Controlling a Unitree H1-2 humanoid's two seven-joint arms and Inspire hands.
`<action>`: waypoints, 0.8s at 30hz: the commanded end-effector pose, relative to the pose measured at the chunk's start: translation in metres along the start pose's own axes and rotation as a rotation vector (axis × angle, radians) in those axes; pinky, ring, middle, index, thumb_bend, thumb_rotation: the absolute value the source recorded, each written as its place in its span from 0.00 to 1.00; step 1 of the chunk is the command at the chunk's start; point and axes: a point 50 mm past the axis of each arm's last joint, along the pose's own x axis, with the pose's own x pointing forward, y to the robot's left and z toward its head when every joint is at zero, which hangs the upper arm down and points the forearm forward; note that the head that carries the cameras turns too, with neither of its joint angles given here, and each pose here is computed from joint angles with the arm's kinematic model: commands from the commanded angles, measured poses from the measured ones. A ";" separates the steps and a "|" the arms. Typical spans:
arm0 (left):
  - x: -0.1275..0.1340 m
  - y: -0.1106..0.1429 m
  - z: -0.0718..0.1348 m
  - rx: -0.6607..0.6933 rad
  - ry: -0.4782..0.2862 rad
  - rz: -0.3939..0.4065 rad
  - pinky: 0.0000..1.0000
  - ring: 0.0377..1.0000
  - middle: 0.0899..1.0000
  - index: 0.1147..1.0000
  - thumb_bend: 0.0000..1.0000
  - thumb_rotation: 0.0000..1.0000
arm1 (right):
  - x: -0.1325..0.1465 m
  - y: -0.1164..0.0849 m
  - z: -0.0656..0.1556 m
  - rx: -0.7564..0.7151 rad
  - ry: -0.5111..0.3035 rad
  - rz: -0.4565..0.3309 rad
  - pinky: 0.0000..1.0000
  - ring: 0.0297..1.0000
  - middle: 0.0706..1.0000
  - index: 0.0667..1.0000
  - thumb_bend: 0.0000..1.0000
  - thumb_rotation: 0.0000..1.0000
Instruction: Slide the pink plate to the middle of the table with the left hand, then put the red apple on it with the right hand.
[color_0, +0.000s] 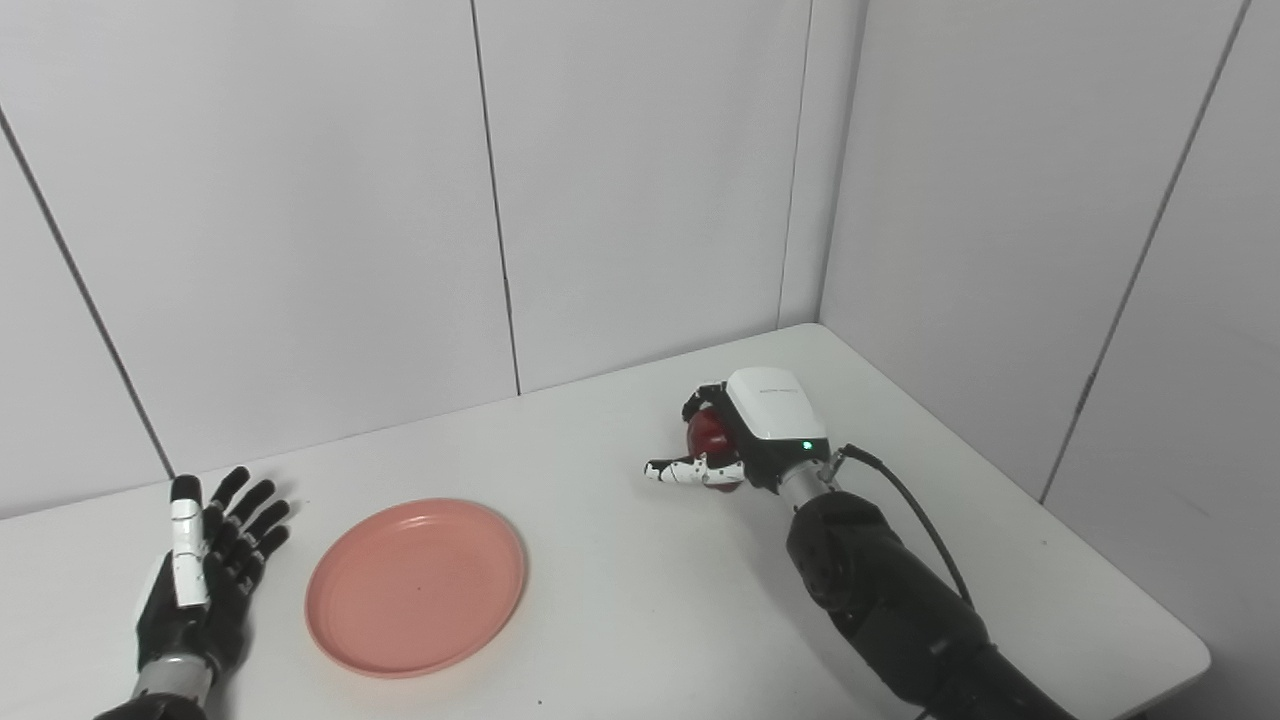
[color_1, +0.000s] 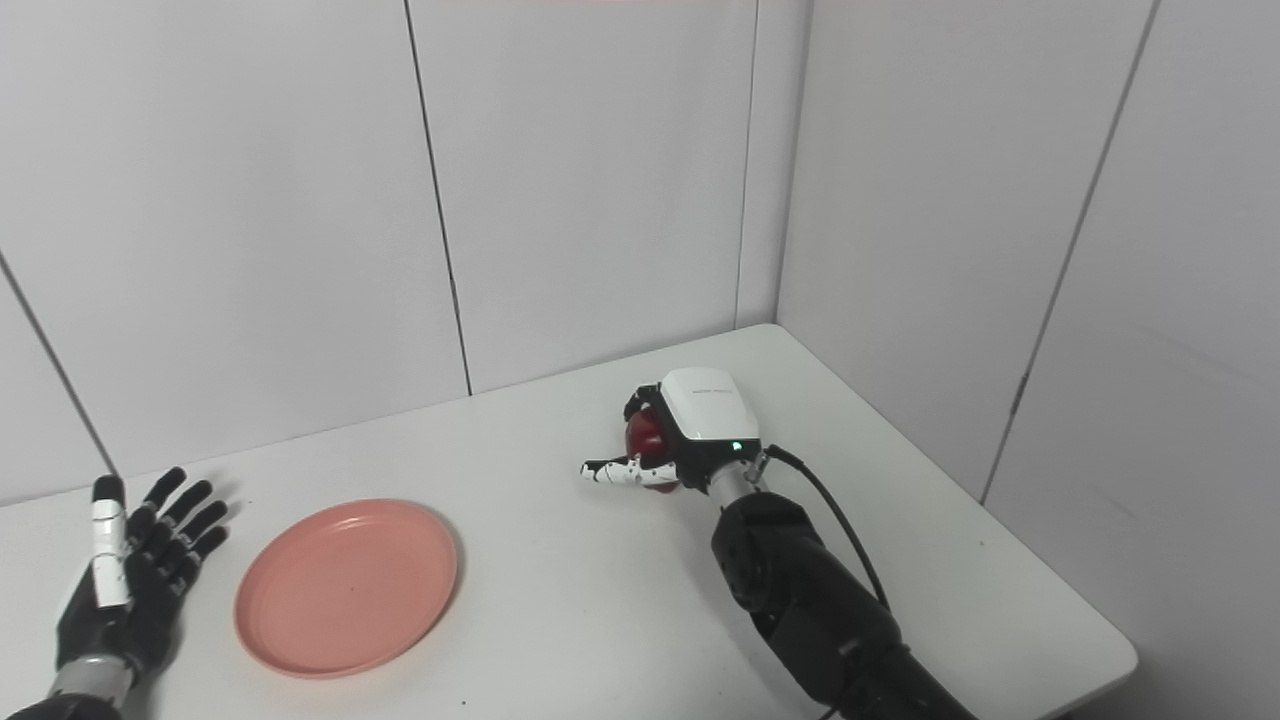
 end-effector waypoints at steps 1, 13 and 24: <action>-0.003 -0.006 -0.014 -0.011 0.072 0.014 0.88 0.86 0.88 0.87 0.71 1.00 | 0.018 -0.032 0.019 -0.002 -0.067 -0.100 0.23 0.29 0.36 0.52 0.64 0.67; -0.004 -0.020 -0.014 0.003 0.074 0.017 0.83 0.83 0.86 0.86 0.71 1.00 | 0.022 -0.030 0.032 -0.010 -0.137 -0.107 0.26 0.32 0.37 0.50 0.64 0.66; -0.003 -0.035 -0.022 0.011 0.069 0.011 0.78 0.82 0.84 0.84 0.74 1.00 | 0.019 -0.032 0.045 -0.011 -0.202 -0.096 0.29 0.35 0.41 0.53 0.64 0.66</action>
